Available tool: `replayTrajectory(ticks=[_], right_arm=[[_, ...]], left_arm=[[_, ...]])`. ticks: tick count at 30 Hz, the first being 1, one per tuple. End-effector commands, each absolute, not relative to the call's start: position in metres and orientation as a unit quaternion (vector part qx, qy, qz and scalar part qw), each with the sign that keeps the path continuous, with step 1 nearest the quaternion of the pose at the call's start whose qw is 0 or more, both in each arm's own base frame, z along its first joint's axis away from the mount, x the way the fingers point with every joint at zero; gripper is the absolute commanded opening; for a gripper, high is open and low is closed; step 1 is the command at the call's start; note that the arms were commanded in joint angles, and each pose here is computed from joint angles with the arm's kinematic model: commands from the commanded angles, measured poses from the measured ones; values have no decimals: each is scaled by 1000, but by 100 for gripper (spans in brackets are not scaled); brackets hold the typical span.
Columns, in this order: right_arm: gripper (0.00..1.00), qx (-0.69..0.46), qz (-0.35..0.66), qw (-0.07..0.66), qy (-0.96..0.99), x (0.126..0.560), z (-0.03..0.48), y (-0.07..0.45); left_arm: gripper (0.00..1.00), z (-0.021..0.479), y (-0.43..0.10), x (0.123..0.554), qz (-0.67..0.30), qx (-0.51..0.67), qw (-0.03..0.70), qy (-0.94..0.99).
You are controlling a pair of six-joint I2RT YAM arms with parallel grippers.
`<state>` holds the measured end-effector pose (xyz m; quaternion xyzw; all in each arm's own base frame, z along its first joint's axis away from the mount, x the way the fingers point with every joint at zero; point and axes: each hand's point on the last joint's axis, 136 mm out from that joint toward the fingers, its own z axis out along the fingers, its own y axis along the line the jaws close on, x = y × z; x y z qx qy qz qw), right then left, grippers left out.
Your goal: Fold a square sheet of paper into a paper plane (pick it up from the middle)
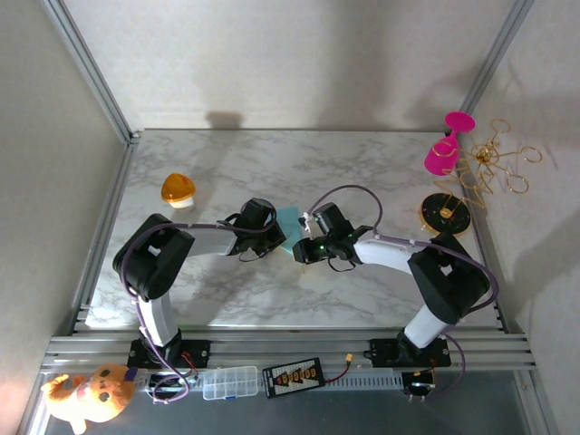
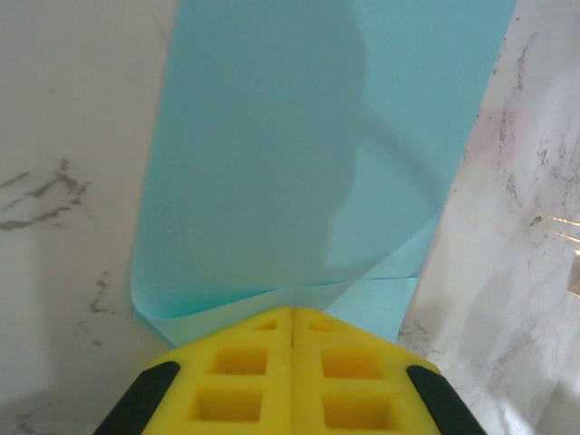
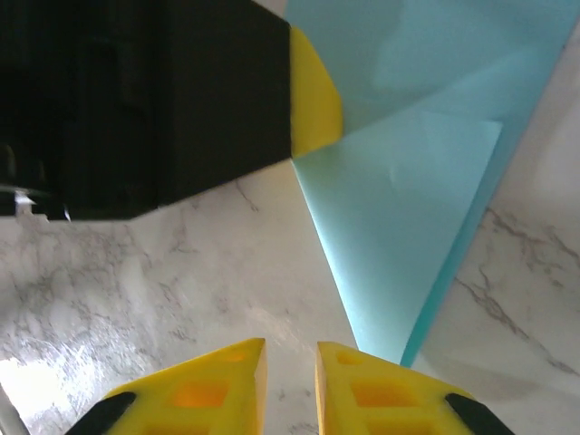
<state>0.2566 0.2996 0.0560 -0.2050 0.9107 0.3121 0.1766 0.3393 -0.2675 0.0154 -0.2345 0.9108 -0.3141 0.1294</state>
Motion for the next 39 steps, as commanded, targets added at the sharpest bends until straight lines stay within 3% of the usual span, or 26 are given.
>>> replayTrajectory(ticks=[1,7,18,28,39], right_arm=[[18,-187,315,173,914,267,58,306],[9,-170,312,157,922,273,47,311],[6,-143,253,122,949,271,7,294],[5,-116,233,100,960,267,-9,275],[4,-110,233,89,962,265,-13,275]], left_arm=[[5,-23,-243,318,-233,-250,100,934],[5,-21,-244,319,-236,-248,102,934],[8,0,-260,332,-267,-218,122,931],[18,76,-276,360,-324,-138,222,909],[6,52,-293,333,-340,-126,184,914]])
